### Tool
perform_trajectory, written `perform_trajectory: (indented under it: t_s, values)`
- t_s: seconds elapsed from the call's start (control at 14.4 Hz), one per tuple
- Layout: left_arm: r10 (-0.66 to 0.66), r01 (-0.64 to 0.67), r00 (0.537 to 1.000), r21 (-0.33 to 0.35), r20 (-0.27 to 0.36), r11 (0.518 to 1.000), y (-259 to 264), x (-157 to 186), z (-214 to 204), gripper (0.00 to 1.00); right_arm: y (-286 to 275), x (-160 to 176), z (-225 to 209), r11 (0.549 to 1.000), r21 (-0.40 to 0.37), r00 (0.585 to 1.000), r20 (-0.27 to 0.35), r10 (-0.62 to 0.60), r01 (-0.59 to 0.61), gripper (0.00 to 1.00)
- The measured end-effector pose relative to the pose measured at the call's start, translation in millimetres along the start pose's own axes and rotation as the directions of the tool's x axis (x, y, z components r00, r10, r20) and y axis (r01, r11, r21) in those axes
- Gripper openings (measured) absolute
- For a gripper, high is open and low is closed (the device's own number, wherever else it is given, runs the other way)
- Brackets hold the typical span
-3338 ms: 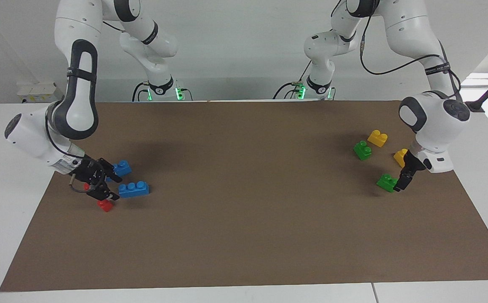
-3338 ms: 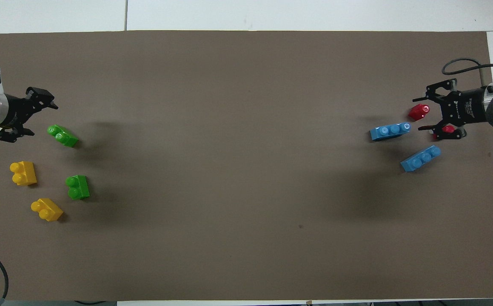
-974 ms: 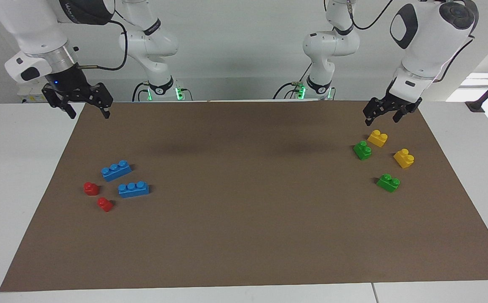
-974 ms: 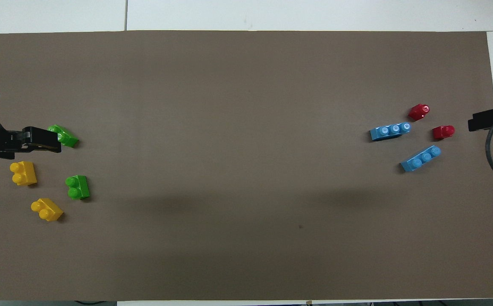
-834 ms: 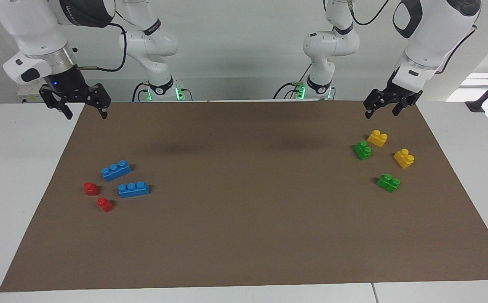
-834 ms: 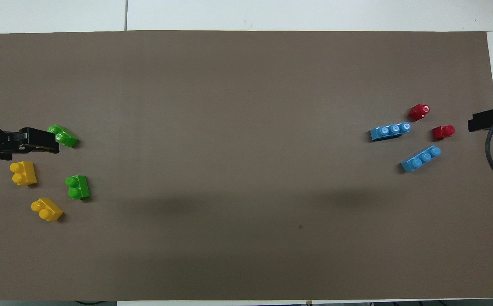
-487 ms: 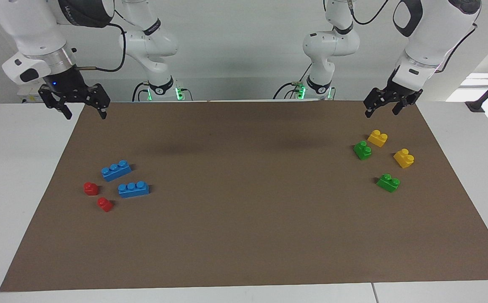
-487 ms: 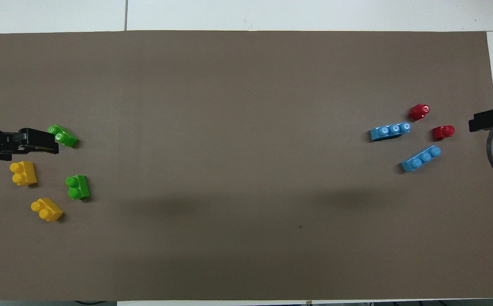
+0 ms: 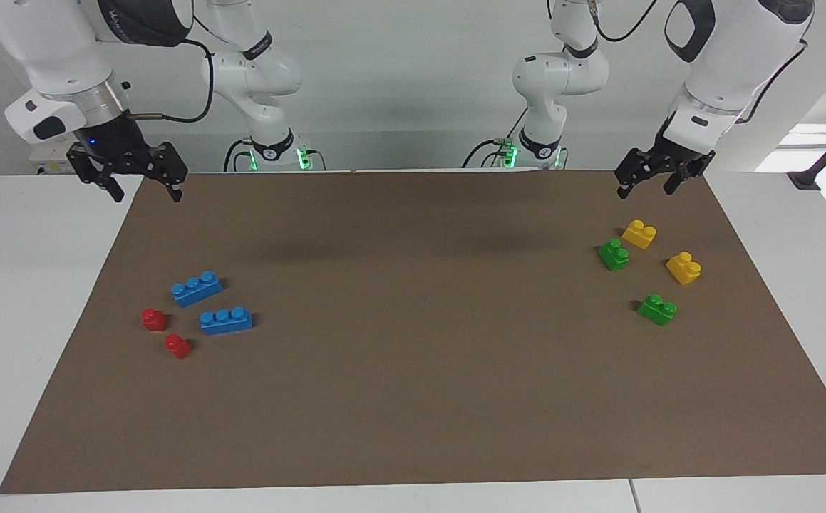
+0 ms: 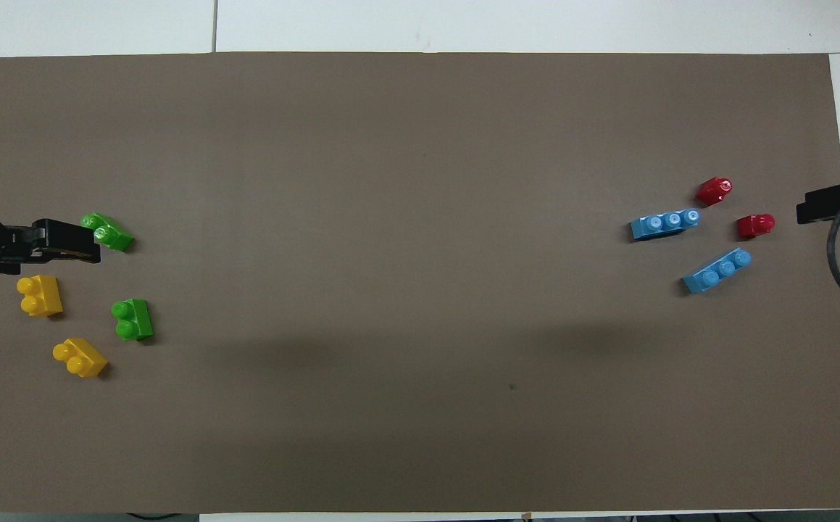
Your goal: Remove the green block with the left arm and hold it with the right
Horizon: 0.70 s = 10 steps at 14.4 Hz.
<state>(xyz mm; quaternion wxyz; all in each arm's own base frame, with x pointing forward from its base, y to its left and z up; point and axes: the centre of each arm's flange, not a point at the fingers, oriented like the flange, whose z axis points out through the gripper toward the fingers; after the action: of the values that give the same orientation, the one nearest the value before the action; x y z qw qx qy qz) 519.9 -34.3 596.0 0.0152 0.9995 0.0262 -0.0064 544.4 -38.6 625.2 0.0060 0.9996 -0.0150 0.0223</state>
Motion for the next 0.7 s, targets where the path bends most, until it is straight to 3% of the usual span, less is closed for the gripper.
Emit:
perform_trajectory:
  t_s: [0.7]
  values:
    - [0.003,-0.003,1.000,0.002,0.015,1.000,1.7,-1.8,1.7,1.00,-1.0,-0.1,1.0,1.000,0.017,1.000,0.002,0.012,-0.012,1.00]
